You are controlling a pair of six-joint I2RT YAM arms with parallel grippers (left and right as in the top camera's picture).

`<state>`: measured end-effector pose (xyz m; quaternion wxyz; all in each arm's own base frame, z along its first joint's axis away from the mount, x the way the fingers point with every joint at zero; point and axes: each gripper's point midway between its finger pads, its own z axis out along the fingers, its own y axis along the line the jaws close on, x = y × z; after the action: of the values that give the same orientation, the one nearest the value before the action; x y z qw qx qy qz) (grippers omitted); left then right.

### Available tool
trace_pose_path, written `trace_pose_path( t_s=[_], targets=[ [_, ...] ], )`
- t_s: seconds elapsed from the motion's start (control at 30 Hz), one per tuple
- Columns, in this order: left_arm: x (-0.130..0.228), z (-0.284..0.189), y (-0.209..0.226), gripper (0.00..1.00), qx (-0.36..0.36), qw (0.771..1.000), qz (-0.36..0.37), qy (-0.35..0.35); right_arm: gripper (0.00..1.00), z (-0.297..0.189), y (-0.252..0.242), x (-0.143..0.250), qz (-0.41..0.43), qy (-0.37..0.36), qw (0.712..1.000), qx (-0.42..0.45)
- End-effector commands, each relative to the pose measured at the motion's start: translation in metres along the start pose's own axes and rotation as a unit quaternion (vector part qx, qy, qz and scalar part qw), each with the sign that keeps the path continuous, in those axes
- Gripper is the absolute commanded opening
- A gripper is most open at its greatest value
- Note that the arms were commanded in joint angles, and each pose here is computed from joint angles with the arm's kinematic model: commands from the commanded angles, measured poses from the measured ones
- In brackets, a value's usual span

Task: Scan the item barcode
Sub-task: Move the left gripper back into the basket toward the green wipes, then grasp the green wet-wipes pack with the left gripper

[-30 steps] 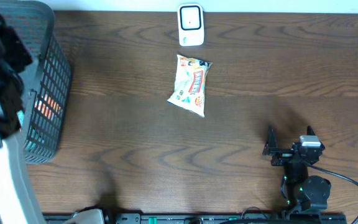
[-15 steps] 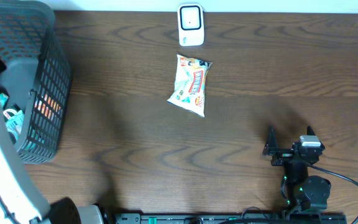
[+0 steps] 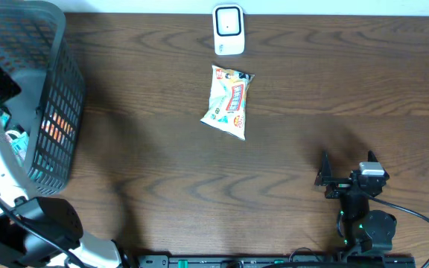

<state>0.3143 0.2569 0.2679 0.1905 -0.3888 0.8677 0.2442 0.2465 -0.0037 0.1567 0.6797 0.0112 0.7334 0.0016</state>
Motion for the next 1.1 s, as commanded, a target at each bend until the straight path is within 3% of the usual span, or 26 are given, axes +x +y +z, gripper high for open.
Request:
trace_pose_path(
  t_s=[0.0, 0.2, 0.47, 0.7, 1.07],
  targets=[
    [0.011, 0.015, -0.004, 0.98, 0.042, 0.998, -0.024, 0.043, 0.99, 0.0, 0.002, 0.001, -0.004, 0.001, 1.0, -0.003],
    [0.035, 0.033, -0.013, 0.98, 0.083, 0.99, -0.028, 0.113, 0.99, 0.0, 0.002, 0.001, -0.004, 0.001, 1.0, -0.003],
    [0.06, 0.062, -0.02, 0.98, 0.07, 0.986, -0.016, 0.148, 0.99, 0.0, 0.002, 0.001, -0.004, 0.0, 1.0, -0.003],
    [0.073, 0.087, -0.003, 0.98, 0.0, 0.989, -0.001, 0.146, 0.99, 0.0, 0.002, 0.001, -0.004, 0.001, 1.0, -0.003],
    [0.066, 0.092, -0.005, 0.98, 0.0, 0.992, -0.005, 0.128, 0.99, 0.0, 0.002, 0.001, -0.004, 0.001, 1.0, -0.003]
  ],
)
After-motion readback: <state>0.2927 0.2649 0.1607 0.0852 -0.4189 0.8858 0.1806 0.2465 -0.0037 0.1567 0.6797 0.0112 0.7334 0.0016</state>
